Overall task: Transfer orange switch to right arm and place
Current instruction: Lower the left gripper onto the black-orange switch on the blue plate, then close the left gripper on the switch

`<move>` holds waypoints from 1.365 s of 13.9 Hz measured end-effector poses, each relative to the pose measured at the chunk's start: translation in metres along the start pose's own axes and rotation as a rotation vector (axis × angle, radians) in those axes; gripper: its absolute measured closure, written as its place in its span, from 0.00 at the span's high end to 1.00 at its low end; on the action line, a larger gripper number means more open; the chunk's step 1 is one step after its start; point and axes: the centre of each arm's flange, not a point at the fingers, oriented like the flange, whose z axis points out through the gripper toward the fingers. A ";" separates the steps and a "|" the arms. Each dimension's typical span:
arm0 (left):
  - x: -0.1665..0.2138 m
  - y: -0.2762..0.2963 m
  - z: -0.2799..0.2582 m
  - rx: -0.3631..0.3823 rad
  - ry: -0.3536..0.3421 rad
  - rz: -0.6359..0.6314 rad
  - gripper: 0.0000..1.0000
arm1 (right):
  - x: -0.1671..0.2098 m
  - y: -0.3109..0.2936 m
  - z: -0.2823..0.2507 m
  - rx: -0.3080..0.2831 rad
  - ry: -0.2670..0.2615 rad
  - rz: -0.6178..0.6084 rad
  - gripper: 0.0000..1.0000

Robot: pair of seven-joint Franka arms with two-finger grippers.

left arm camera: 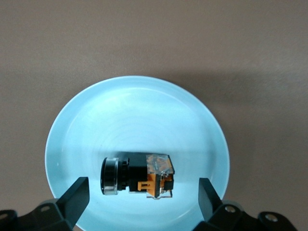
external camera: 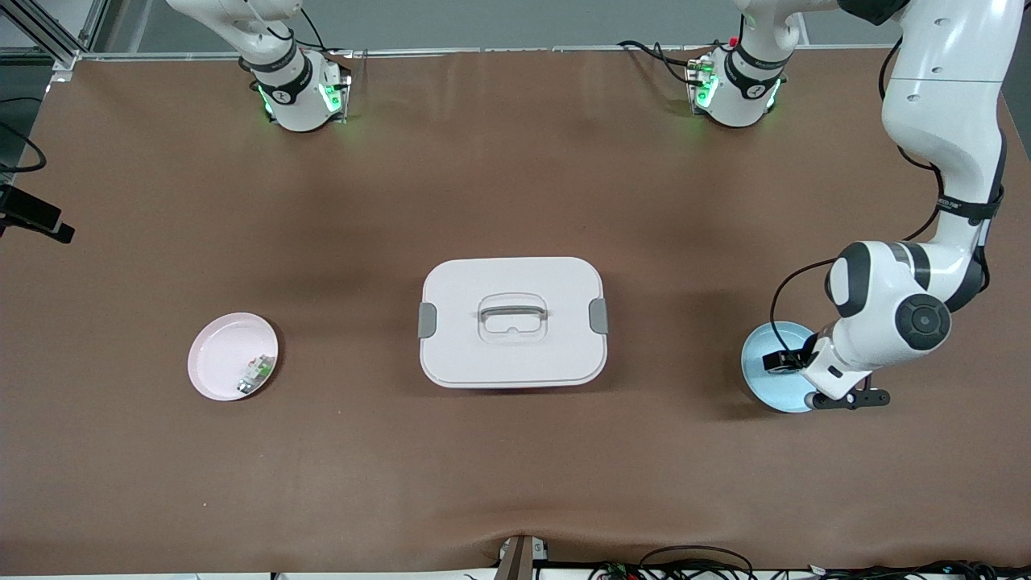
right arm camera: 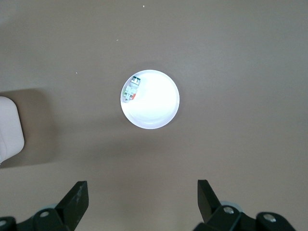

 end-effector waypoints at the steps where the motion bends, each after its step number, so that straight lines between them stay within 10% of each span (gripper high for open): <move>1: -0.002 0.000 0.003 0.011 0.005 0.013 1.00 | 0.000 0.000 0.000 0.000 0.001 0.000 1.00; 19: -0.008 -0.001 0.041 0.005 0.045 0.002 0.97 | -0.001 0.001 -0.004 0.001 0.008 0.001 1.00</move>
